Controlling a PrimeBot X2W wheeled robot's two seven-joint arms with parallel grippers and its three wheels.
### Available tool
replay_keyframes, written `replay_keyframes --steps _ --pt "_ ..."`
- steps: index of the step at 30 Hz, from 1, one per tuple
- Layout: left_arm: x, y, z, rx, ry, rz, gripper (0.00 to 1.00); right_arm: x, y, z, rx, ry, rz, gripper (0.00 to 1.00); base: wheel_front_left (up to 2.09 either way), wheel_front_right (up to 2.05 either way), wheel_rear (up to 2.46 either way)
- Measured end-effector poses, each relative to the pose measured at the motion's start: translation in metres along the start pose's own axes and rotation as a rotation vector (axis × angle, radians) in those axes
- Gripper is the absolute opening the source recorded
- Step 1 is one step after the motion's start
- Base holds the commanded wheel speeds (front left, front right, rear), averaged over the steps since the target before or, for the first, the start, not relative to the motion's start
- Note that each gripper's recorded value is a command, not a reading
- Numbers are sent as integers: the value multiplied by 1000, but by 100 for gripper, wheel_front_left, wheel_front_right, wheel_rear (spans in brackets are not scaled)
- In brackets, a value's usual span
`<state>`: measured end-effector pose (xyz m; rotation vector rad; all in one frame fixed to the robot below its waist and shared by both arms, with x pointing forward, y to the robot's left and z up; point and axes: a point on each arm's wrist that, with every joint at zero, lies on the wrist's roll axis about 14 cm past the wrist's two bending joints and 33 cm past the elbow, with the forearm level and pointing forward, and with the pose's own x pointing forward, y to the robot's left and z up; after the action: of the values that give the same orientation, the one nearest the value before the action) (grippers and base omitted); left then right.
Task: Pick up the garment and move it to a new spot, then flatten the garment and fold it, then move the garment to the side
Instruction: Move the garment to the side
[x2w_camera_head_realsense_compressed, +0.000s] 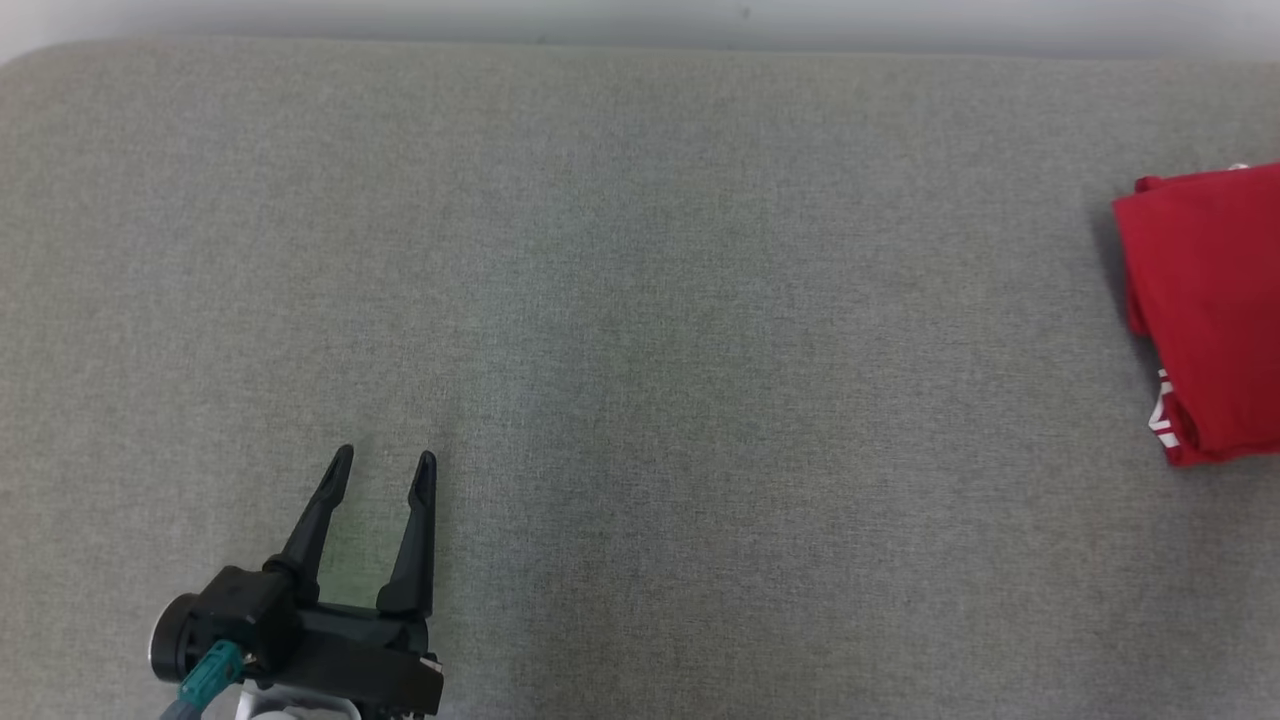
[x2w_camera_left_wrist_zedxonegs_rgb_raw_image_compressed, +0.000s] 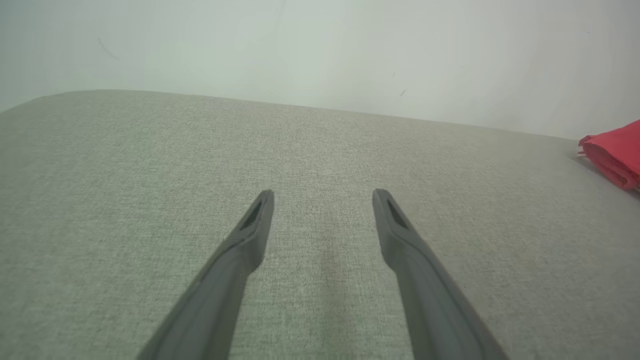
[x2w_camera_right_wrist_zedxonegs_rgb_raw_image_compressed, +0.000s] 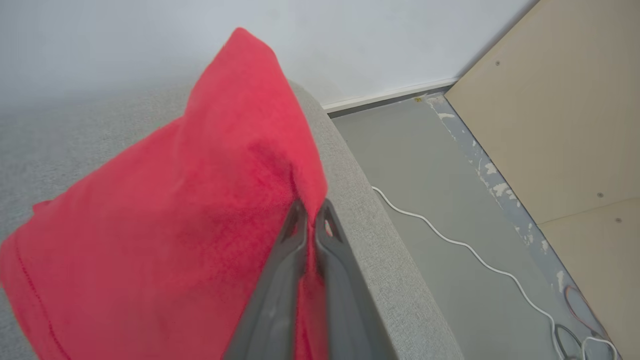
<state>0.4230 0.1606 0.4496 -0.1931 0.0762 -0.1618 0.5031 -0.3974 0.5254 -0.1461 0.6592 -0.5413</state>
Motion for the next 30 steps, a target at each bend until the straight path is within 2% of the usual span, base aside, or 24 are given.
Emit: replay_keyframes --steps 8,9,10,20,29,30 --pt "6 7 -4 48 15 -12 100 29 -17 -27 -54 20 -106 0 0 0 0" --pt "6 7 -4 48 14 -14 100 31 -18 -27 -71 7 -113 42 0 0 0" --pt "7 6 -4 55 13 -19 100 33 -19 -29 -79 7 -122 100 0 0 0" --pt "8 -11 26 69 -75 -61 100 30 -13 -41 -106 -31 -82 100 0 0 0" --pt "-17 -9 39 22 -111 -7 100 -18 66 -22 114 -309 211 100 0 0 0" --pt "-20 -7 40 17 -113 3 100 -26 73 -20 105 -343 237 100 0 0 0"
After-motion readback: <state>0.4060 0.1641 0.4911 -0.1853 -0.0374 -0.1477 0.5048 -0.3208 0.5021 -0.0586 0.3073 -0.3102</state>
